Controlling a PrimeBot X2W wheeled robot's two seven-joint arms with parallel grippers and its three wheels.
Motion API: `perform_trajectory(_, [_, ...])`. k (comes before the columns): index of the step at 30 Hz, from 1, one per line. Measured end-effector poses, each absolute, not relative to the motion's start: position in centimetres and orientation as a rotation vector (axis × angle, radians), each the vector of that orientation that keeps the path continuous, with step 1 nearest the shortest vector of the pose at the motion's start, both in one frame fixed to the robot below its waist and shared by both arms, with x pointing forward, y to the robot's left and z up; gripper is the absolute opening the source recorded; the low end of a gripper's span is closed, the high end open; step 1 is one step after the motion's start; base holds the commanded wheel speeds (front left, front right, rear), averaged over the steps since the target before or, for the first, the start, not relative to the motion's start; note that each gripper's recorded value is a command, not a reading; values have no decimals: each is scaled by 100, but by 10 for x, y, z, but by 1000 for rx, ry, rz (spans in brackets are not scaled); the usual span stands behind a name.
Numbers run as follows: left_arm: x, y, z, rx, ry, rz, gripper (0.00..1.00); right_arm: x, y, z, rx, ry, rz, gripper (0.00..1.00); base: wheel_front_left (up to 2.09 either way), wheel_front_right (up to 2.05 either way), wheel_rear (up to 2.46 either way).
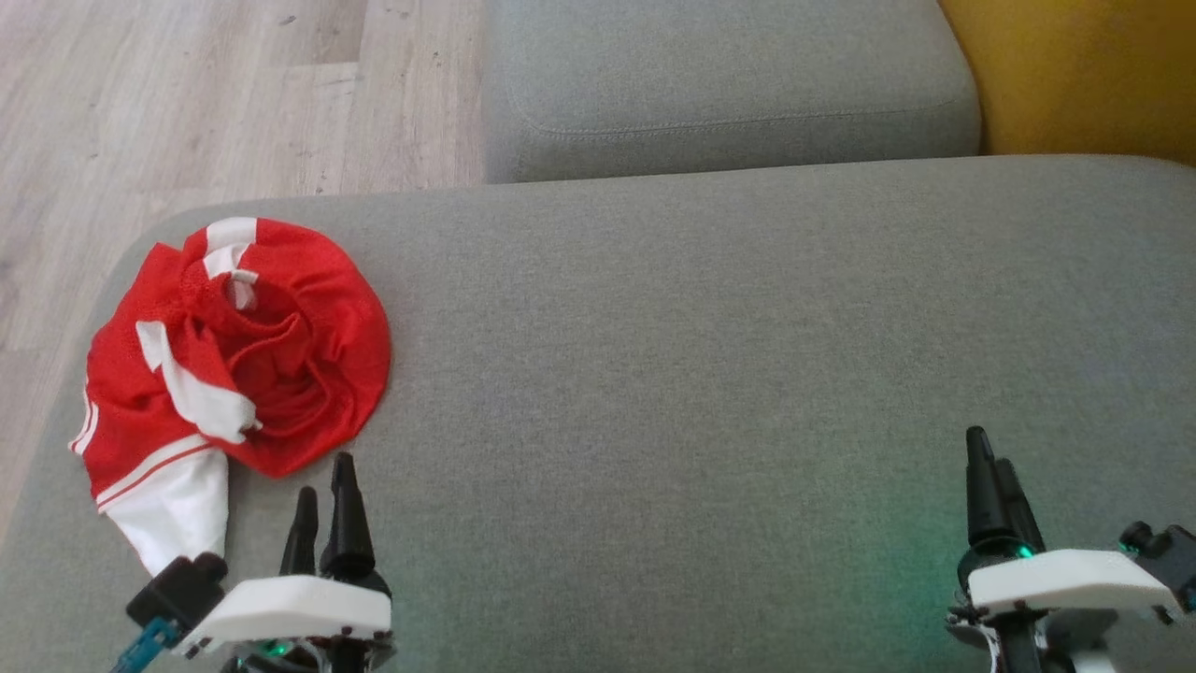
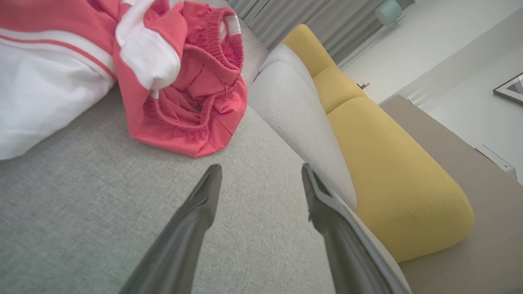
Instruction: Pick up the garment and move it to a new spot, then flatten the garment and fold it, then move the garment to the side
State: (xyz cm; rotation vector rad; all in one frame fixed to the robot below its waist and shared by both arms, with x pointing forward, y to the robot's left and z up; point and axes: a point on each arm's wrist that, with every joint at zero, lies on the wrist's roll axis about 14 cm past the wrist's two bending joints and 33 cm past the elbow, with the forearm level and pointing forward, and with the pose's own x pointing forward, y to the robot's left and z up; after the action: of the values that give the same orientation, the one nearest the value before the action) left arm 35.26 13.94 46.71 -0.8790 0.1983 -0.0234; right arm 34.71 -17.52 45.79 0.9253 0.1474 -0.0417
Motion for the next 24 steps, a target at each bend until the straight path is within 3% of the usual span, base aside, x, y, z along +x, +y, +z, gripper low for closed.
perform_trajectory(24, [350,126,484,-553,115,-78,100,348,-160,477,614,84,51,100,0,0,0])
